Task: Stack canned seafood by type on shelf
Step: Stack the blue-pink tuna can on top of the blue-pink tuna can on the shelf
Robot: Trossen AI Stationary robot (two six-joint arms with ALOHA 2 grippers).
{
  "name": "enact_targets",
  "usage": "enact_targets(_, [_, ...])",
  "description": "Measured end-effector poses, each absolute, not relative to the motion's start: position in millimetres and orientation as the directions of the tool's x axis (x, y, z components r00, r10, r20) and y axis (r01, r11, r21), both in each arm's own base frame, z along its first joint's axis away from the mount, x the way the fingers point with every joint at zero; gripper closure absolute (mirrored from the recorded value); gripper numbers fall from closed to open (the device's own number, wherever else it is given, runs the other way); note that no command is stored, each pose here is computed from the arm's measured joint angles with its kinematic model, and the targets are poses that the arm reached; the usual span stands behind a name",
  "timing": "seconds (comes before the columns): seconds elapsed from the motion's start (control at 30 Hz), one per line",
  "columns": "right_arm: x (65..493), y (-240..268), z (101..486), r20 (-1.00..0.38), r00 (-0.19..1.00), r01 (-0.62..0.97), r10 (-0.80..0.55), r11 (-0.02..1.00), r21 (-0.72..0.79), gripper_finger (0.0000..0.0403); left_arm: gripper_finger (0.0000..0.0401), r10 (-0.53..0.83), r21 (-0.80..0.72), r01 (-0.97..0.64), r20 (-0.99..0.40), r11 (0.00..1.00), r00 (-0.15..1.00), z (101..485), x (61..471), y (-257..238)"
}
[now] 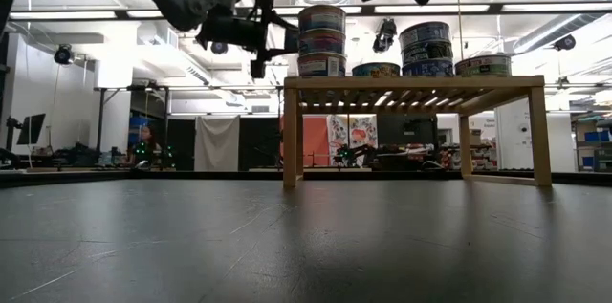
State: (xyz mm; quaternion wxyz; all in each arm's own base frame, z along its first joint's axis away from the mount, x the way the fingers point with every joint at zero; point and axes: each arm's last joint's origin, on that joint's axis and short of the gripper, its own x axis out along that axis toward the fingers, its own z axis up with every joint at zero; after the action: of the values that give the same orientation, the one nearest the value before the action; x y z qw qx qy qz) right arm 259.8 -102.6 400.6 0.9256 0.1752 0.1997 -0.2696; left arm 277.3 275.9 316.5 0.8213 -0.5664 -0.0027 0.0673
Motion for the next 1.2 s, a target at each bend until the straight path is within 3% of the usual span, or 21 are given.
enact_targets(1.2, [262.8,-104.0,397.6,-0.474,0.768,0.563,-0.431,0.806,0.181,0.039,0.0187,0.126,-0.929,-0.117,-0.077,0.351,0.989,314.2,281.6,274.1])
